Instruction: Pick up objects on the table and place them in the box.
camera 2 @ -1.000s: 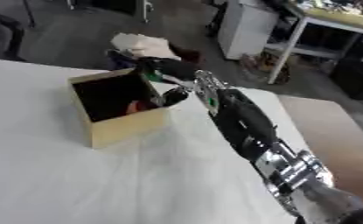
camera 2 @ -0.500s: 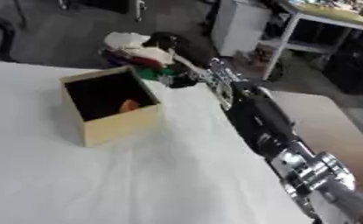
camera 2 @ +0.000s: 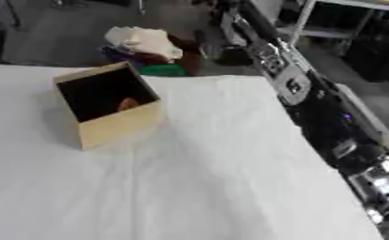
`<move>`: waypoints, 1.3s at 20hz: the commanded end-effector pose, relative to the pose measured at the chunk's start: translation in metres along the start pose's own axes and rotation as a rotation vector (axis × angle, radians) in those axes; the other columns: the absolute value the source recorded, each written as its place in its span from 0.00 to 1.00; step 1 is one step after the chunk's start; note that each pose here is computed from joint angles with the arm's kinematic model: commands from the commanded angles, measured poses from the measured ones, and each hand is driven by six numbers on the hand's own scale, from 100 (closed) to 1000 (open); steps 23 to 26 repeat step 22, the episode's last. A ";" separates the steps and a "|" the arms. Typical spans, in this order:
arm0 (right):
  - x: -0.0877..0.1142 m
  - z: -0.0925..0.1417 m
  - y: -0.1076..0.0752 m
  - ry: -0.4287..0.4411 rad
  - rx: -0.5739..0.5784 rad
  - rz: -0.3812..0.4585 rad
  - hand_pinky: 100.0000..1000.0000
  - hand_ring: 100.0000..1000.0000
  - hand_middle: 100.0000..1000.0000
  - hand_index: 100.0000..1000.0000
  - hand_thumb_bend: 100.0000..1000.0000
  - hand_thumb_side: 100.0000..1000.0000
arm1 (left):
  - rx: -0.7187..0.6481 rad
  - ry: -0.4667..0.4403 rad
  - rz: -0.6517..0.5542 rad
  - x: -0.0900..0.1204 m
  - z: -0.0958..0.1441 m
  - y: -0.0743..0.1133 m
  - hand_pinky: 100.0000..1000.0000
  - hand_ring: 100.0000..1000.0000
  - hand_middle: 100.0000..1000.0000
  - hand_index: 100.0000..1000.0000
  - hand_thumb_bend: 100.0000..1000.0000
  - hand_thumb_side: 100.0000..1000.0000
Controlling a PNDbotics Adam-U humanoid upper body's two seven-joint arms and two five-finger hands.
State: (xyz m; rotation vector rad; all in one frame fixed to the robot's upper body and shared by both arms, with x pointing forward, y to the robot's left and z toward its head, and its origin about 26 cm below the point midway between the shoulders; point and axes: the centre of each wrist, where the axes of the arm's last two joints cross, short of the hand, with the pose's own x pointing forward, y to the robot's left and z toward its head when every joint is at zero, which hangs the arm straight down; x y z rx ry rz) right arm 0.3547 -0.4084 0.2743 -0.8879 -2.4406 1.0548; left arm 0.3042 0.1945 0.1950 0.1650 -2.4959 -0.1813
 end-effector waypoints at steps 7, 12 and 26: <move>0.034 -0.004 0.016 -0.056 0.013 -0.128 0.75 0.98 0.69 0.89 0.00 0.33 | 0.057 0.018 -0.073 -0.001 0.007 0.014 0.80 0.70 0.64 0.86 0.00 0.75; 0.046 -0.002 0.039 -0.082 0.070 -0.169 0.76 1.00 0.70 0.89 0.00 0.31 | 0.083 0.033 -0.097 -0.004 0.012 0.018 0.80 0.70 0.64 0.86 0.00 0.75; 0.060 0.008 0.076 -0.082 0.138 -0.212 0.76 1.00 0.70 0.89 0.00 0.31 | 0.123 0.071 -0.125 -0.007 0.020 0.021 0.80 0.70 0.64 0.86 0.00 0.76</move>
